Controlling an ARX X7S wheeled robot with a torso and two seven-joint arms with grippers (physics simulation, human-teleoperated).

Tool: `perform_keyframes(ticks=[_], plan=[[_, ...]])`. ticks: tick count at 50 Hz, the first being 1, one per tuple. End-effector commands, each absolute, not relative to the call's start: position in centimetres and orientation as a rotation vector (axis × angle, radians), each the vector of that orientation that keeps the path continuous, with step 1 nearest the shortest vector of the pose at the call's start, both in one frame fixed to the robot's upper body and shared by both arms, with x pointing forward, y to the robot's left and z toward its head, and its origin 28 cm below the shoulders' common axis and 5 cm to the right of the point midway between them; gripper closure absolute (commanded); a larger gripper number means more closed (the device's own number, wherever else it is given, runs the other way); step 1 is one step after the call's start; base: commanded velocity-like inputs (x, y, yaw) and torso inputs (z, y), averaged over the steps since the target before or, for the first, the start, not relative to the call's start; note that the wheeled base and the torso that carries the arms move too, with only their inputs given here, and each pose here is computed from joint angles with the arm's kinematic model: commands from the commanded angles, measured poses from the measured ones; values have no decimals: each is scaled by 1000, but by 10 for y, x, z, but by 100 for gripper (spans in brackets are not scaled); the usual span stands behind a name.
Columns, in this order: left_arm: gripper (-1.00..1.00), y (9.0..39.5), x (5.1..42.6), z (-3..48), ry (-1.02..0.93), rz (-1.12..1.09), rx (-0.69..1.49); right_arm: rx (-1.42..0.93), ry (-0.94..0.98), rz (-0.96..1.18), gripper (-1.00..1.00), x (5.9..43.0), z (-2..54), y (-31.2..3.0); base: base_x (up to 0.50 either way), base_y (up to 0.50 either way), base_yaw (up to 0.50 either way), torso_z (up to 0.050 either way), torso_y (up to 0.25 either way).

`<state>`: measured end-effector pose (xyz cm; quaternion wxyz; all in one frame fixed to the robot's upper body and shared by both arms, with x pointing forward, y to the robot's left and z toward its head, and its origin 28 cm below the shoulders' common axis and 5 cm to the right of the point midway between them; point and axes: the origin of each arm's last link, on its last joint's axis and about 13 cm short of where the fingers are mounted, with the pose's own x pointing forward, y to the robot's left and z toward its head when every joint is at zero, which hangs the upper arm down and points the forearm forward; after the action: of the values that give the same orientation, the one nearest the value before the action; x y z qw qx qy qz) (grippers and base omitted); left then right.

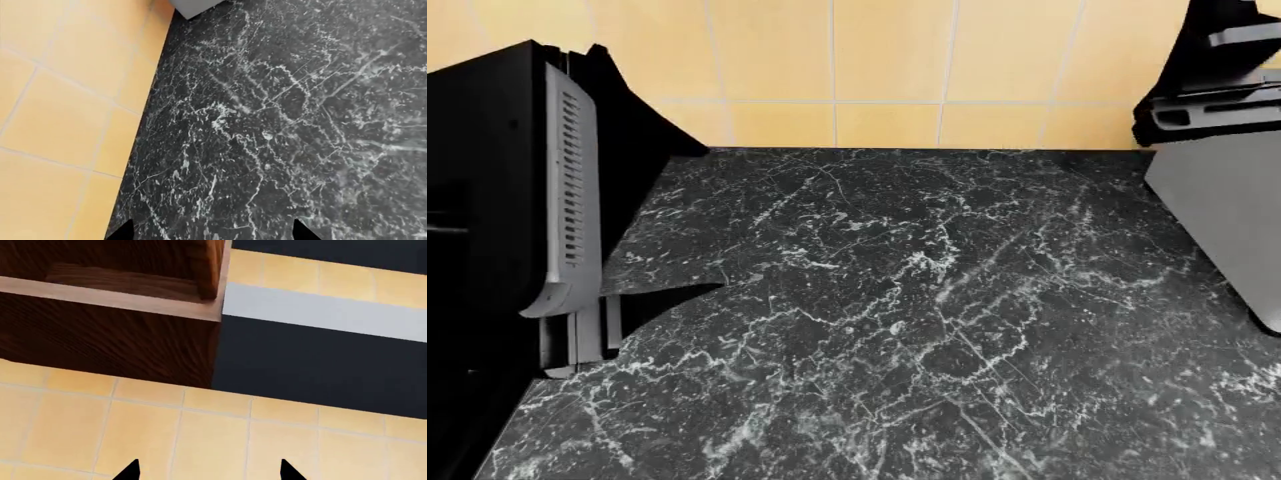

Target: Pick the banana, radish from the counter and place them in the cabinet. Then close the cabinet.

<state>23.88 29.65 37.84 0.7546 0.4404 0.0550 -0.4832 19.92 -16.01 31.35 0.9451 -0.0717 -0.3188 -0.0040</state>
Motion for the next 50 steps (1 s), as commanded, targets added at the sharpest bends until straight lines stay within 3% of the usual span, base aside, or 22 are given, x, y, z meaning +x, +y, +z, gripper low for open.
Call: perform_keyframes(ticks=[1, 15, 24, 37, 50], plan=[[-100, 305, 237, 361, 193, -1022, 911, -127, -772, -32, -100, 176, 336, -165, 0, 0, 0, 0, 0], [-100, 307, 233, 365, 153, -1023, 845, -14, -841, -91, -100, 166, 358, -178, 0, 0, 0, 0, 0], [-100, 307, 233, 364, 150, -1019, 841, 183, -885, -109, -100, 162, 367, -188, 0, 0, 0, 0, 0], [-100, 307, 234, 360, 154, -1011, 840, 510, -925, -4, -100, 158, 367, -201, 0, 0, 0, 0, 0], [-100, 308, 234, 357, 161, -1012, 839, 620, -1013, 106, -100, 151, 383, -200, 0, 0, 0, 0, 0]])
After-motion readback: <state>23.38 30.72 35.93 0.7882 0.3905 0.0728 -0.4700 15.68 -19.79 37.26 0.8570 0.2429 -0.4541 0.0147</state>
